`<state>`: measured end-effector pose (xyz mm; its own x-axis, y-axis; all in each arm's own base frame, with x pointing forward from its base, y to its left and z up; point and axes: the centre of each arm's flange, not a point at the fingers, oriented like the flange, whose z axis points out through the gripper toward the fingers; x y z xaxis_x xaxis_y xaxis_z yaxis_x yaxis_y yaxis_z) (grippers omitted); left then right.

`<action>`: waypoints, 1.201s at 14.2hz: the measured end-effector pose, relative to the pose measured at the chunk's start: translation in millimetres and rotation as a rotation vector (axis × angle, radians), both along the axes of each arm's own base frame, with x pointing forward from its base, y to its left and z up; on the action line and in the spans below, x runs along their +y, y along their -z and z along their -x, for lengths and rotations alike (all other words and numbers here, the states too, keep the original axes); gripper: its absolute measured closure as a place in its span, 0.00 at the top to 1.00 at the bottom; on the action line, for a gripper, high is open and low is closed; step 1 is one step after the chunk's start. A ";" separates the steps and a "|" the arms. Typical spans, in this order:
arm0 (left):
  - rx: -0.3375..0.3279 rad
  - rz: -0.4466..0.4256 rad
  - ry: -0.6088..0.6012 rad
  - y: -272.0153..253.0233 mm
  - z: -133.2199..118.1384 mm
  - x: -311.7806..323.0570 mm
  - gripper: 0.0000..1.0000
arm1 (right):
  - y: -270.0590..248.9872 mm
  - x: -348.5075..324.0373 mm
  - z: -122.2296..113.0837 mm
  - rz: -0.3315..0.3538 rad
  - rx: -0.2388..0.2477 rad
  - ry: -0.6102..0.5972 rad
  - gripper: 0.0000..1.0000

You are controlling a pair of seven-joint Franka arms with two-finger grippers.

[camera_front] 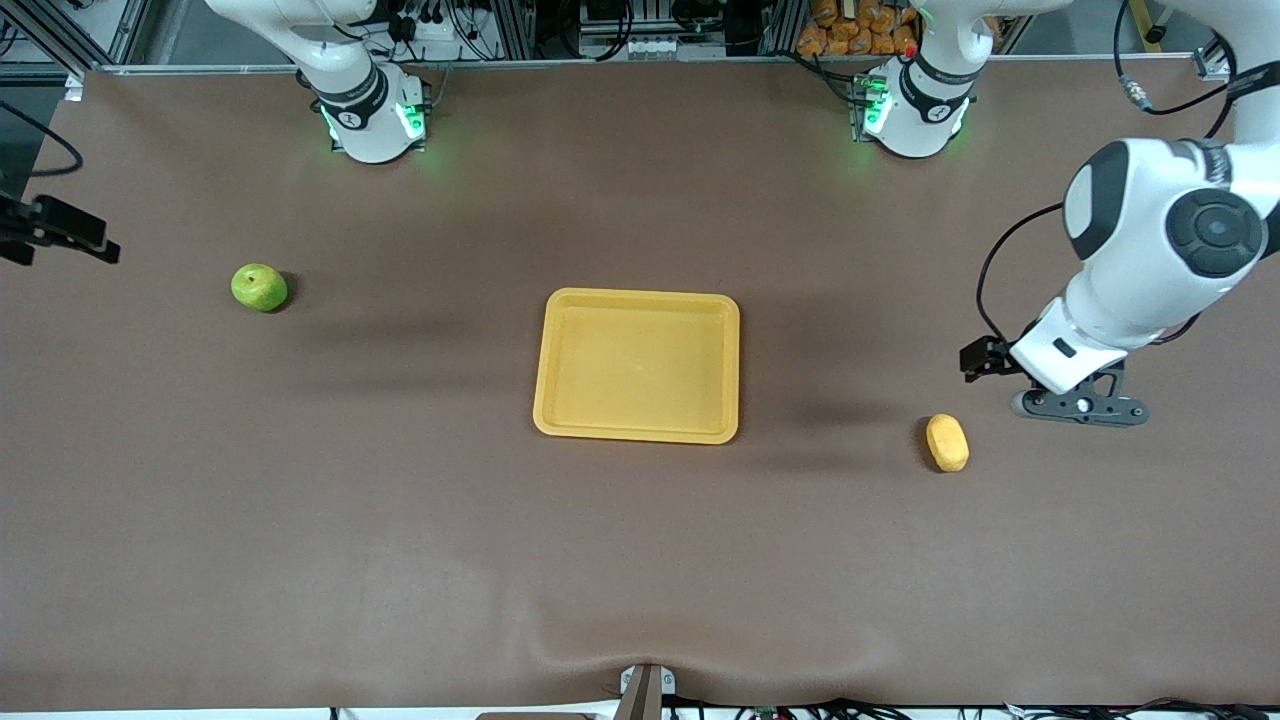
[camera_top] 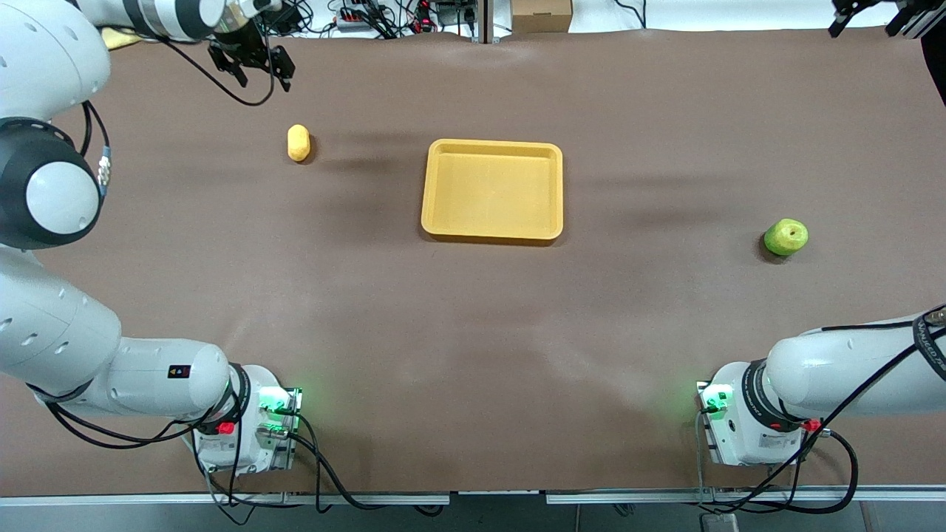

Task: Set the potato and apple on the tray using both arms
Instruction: 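Reach the left gripper down toward the yellow potato while the right gripper reaches the apple, then close the left gripper on the potato while the right gripper lowers over the apple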

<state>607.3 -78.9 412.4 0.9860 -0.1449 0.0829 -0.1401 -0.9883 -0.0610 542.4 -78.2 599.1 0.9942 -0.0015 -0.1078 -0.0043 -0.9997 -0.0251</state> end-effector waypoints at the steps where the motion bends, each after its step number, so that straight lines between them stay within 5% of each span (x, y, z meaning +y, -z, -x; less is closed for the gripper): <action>1: -0.018 0.009 -0.008 11.0 -3.1 -2.2 1.00 | 7.1 -2.2 -2.5 0.001 0.004 0.004 1.00; 5: -0.069 0.038 -0.013 53.1 -18.7 -8.5 1.00 | 25.1 -9.1 -3.7 -0.003 0.034 0.016 1.00; 17: -0.107 0.080 -0.078 107.5 -30.8 -17.8 1.00 | 139.5 -51.4 11.3 -0.037 0.244 0.100 1.00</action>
<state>638.0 -96.7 304.9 0.9789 -0.0573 0.1962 -0.0601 -0.9982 0.0079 531.1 -129.6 459.6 0.9337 -0.0902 -0.3466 -0.1136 -0.9924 -0.0477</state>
